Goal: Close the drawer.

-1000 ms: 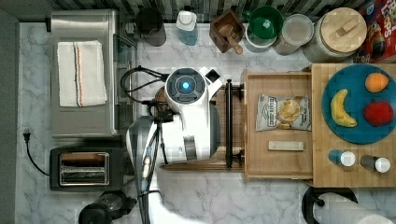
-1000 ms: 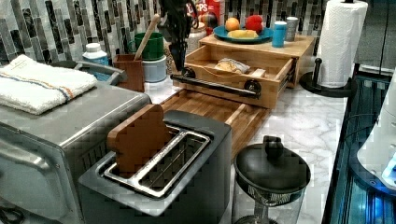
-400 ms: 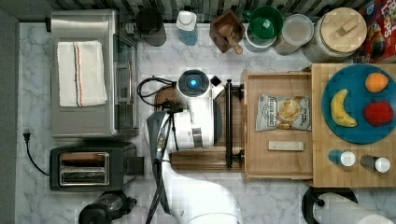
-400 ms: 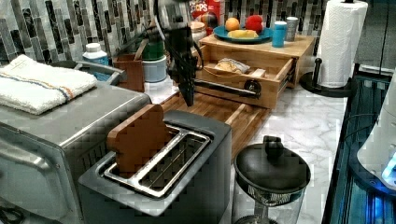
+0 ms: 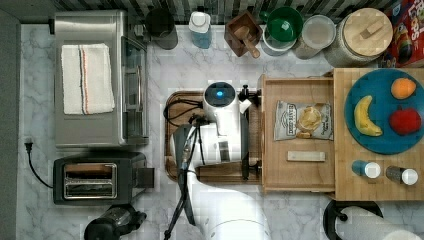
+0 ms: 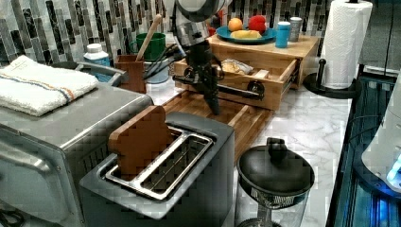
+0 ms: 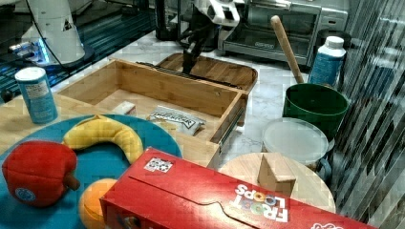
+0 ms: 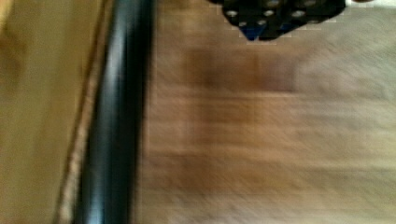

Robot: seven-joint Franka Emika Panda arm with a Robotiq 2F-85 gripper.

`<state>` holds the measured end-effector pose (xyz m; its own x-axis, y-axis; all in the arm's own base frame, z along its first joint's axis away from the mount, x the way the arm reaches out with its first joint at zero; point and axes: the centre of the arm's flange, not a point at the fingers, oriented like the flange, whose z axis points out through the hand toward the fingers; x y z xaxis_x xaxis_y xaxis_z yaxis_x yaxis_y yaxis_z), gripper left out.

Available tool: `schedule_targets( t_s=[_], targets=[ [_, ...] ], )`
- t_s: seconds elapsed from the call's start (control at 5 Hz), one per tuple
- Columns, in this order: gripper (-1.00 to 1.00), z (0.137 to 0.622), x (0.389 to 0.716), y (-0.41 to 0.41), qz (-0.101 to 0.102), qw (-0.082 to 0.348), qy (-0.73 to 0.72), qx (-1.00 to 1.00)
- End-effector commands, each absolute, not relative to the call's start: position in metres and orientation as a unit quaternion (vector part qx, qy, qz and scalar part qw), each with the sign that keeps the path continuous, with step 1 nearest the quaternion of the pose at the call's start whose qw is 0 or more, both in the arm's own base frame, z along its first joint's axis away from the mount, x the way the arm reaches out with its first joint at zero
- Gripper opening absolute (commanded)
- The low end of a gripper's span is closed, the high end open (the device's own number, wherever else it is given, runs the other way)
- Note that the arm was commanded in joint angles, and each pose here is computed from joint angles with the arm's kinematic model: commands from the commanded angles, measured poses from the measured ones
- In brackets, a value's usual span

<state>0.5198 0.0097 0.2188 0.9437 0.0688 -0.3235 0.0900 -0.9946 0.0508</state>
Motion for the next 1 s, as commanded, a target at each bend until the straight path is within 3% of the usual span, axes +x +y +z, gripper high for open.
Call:
schedule_targets(
  t_s=[0.2,0.4,0.8,1.0],
  targets=[
    [-1.0,0.292,0.571,-0.059,-0.046,0.033,0.071,0.996],
    [-1.0,0.3,0.569,-0.083,-0.036,0.037,0.069,0.996],
    [-1.0,0.319,0.56,-0.153,-0.043,0.043,0.034,0.998],
    [-1.0,0.324,0.552,-0.195,-0.028,0.046,0.02,0.998]
  ],
)
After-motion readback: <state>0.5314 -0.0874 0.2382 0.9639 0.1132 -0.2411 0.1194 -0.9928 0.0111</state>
